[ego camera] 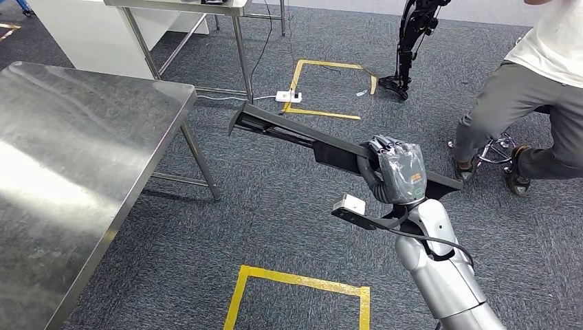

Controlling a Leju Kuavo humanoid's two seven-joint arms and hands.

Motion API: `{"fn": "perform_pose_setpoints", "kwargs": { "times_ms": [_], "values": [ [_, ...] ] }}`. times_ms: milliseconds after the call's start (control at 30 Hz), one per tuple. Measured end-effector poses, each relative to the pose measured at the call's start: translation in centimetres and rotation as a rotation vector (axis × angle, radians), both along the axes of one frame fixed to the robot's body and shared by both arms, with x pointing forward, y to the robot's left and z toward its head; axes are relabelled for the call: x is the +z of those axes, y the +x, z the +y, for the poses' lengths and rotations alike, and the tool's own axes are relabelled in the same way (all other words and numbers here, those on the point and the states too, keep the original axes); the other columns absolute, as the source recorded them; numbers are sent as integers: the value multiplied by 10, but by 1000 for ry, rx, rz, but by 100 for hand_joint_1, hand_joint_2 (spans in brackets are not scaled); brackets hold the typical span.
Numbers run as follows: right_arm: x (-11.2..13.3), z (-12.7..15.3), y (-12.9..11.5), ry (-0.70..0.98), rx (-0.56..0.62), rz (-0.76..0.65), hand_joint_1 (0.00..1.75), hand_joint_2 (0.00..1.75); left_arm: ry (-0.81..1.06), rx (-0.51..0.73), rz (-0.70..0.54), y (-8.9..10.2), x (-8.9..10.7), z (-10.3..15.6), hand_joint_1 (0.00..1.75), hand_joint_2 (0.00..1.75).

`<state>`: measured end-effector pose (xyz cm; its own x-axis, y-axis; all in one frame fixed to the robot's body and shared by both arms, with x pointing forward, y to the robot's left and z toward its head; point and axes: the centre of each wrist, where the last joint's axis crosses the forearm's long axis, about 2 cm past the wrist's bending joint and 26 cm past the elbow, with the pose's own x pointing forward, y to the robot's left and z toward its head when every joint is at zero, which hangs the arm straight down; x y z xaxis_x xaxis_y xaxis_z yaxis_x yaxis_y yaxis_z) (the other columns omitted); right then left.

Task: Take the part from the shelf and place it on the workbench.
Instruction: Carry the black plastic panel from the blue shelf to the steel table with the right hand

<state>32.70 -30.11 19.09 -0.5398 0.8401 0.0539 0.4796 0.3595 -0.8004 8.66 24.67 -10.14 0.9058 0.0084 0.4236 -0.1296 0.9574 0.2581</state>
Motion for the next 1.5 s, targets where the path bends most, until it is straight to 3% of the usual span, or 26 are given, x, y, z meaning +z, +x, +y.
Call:
{"fn": "perform_pose_setpoints", "kwargs": {
  "times_ms": [1500],
  "values": [
    [2, 9, 1, -11, 7, -1, 168, 175, 0, 4, 0, -1, 0, 0, 0, 175]
  ]
}}
